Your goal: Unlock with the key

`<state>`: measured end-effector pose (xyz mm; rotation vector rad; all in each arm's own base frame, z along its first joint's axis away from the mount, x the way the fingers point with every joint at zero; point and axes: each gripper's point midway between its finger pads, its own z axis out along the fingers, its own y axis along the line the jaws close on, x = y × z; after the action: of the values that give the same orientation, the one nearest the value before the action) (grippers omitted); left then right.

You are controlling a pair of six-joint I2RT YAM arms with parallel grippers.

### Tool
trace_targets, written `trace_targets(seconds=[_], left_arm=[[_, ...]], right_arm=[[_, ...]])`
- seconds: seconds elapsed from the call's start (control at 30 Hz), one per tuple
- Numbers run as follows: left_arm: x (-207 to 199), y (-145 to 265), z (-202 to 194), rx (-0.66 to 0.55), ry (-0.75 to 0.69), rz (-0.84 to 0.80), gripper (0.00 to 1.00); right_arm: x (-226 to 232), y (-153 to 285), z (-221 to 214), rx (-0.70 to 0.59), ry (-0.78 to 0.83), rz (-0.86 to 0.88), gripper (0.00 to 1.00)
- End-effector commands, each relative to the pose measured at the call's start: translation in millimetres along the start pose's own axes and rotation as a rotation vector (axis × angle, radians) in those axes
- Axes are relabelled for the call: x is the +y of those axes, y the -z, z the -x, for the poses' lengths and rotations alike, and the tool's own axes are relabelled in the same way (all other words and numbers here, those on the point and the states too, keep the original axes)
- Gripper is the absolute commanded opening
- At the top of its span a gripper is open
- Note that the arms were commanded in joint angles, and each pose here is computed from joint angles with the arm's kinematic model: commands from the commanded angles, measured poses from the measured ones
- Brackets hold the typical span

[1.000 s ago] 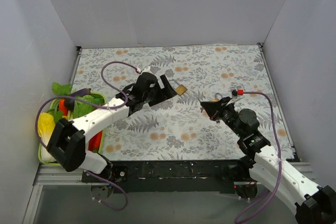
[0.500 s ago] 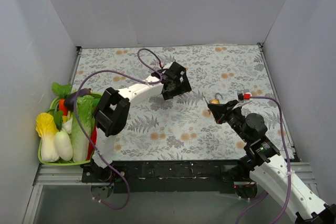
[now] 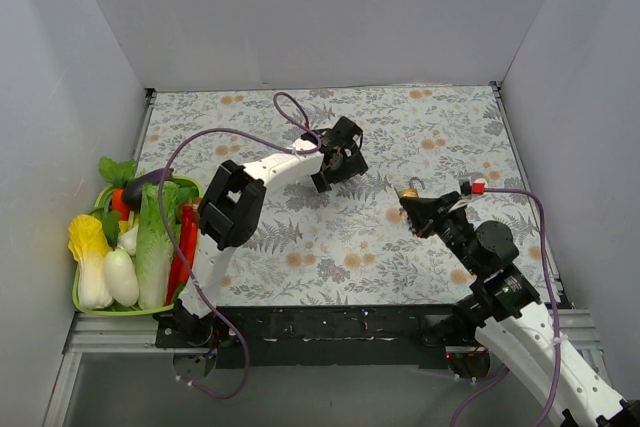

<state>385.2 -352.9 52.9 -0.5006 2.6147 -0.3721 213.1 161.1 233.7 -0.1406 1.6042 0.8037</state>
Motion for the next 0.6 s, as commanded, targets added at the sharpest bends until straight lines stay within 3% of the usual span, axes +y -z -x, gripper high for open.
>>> trace_targets(seconds=[0.0, 0.33, 0.57], left_arm=[[-18, 0, 12, -0.033, 0.058, -0.014, 0.95], [-33, -11, 46, -0.132, 0.078, 0.016, 0.94], [-14, -23, 65, -0.136, 0.106, 0.042, 0.94]], right_arm=[[6, 3, 11, -0.04, 0.013, 0.025, 0.01], [11, 12, 11, -0.046, 0.011, 0.053, 0.01], [10, 20, 14, -0.057, 0.016, 0.046, 0.01]])
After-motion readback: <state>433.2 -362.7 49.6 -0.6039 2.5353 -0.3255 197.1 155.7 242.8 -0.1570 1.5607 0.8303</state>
